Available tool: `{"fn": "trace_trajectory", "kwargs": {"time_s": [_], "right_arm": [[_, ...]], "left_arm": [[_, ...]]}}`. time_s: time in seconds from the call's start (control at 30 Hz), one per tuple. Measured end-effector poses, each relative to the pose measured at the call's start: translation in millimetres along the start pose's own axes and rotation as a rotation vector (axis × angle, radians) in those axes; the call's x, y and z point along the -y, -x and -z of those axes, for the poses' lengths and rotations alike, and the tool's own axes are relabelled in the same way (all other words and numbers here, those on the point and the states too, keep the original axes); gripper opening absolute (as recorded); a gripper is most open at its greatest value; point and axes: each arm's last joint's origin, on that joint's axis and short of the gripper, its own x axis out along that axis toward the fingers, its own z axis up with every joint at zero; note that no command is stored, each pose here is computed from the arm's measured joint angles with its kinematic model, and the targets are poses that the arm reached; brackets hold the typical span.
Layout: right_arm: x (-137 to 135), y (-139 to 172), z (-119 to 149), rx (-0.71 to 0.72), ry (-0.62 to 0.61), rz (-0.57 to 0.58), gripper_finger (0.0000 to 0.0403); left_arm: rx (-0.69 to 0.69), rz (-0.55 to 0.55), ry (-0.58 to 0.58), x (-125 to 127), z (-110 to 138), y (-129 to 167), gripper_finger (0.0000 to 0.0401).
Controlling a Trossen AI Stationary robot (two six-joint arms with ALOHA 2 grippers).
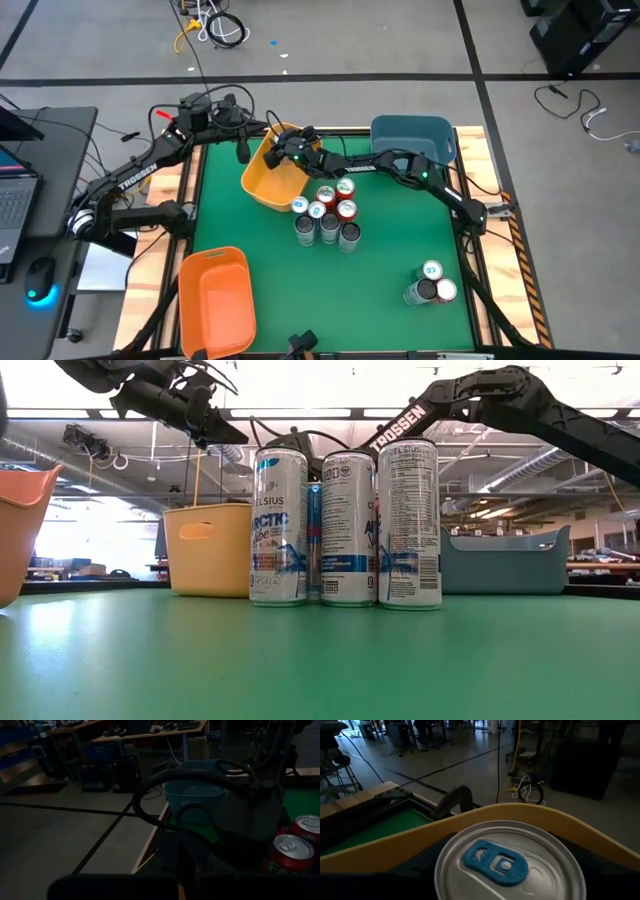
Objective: Sort soda cans
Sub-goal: Put the blue soda can into the yellow bin, then put the white blue soda can into the blue bin
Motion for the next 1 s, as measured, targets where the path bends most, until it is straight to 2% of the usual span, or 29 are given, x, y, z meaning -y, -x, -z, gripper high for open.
{"fn": "trace_trajectory", "kwargs": {"time_s": [0.27, 0.57, 0.8, 1.0], "right_arm": [[-3, 4, -6, 0.022, 0.029, -0.014, 0.0291], [-12, 23, -45, 0.096, 0.048, -0.044, 0.0320], [-26, 59, -89, 0.143, 0.153, -0.079, 0.0326], [-39, 106, -126, 0.107, 0.239, -0.138, 0.0317]], "left_arm": [[0.000, 0.000, 0.000, 0, 0, 0, 0.0005], [0.003, -0.001, -0.003, 0, 0, 0, 0.0005], [0.046, -0.015, -0.029, 2, -8, 8, 0.0005], [0.117, -0.029, -0.067, 8, -21, 26, 0.0005]]}}
